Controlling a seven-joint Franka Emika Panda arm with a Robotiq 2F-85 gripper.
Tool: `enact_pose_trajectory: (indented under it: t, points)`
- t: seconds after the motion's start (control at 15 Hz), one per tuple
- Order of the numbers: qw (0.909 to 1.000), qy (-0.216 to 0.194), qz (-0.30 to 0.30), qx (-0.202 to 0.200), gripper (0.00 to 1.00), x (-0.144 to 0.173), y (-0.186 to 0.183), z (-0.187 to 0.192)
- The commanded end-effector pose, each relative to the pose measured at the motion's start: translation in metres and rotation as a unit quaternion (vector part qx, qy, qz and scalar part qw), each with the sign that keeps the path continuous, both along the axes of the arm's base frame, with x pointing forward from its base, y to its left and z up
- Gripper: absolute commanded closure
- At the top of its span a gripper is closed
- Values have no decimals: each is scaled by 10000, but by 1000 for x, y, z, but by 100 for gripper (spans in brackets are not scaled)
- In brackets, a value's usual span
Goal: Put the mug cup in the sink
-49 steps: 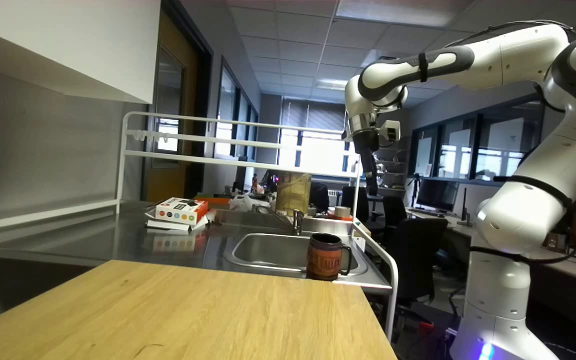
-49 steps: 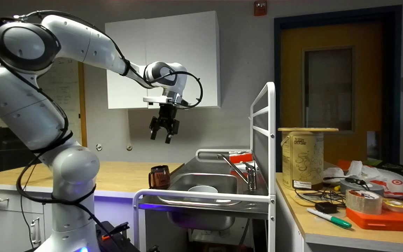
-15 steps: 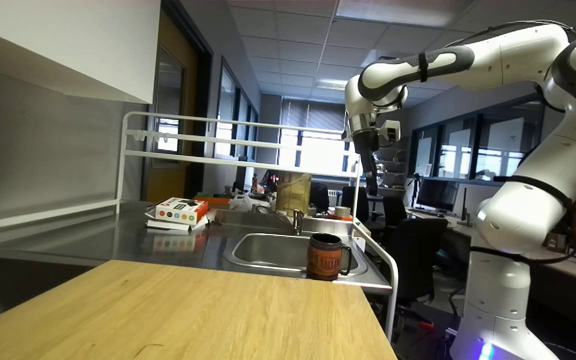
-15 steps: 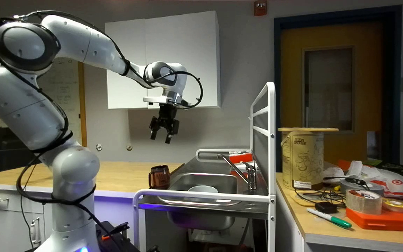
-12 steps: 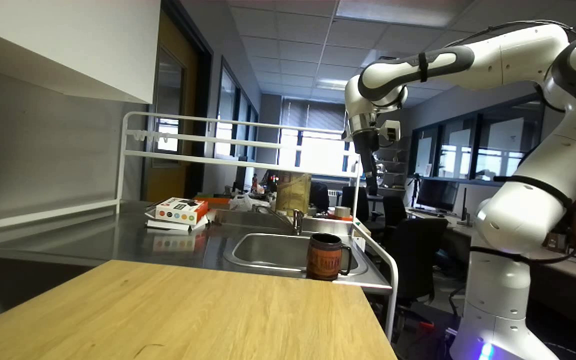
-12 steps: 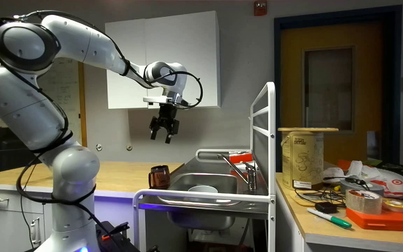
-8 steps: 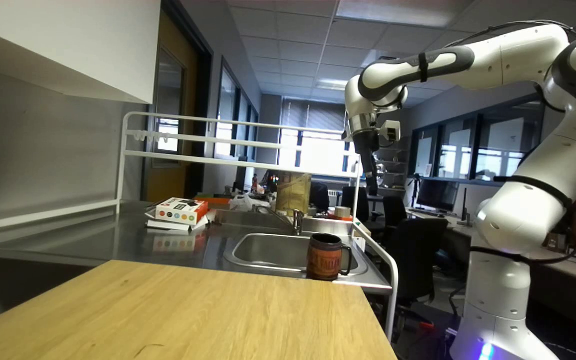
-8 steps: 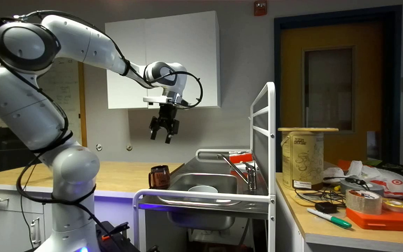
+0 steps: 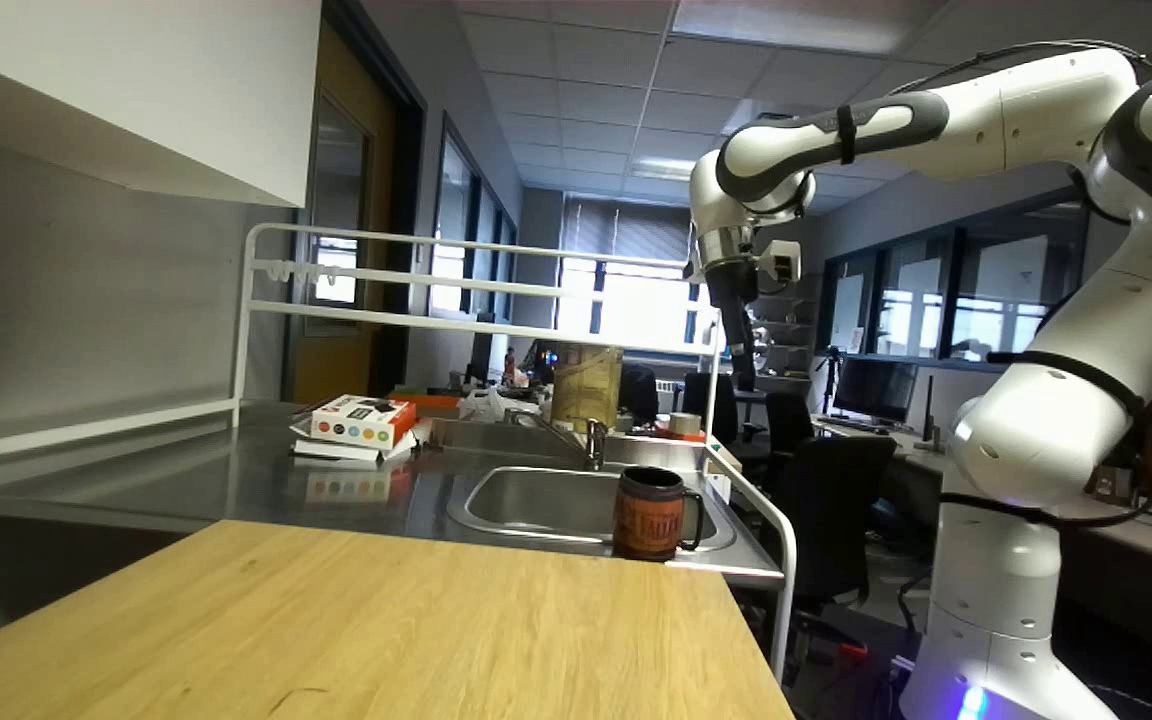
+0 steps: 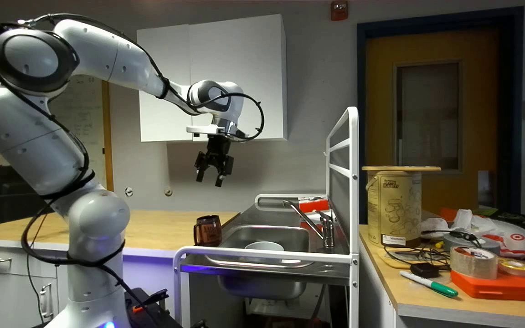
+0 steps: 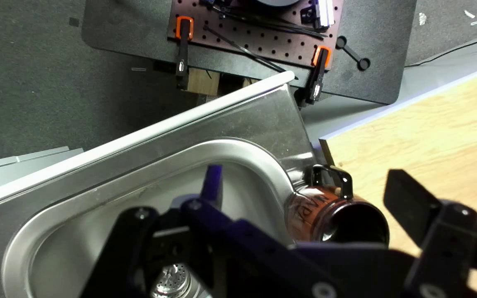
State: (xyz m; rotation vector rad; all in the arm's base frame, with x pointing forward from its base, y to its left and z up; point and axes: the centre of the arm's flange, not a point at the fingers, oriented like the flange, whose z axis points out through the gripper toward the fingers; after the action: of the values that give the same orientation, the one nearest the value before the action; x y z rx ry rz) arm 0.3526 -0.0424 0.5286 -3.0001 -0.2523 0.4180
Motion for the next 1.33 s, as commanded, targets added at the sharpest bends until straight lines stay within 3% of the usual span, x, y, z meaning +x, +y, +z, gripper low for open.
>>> enact_pose_trajectory:
  t: [0.0,1.27]
  points:
    - [10000,0,0,0,0,0,0,0]
    - [10000,11,-18,-1,0,6,2,-1]
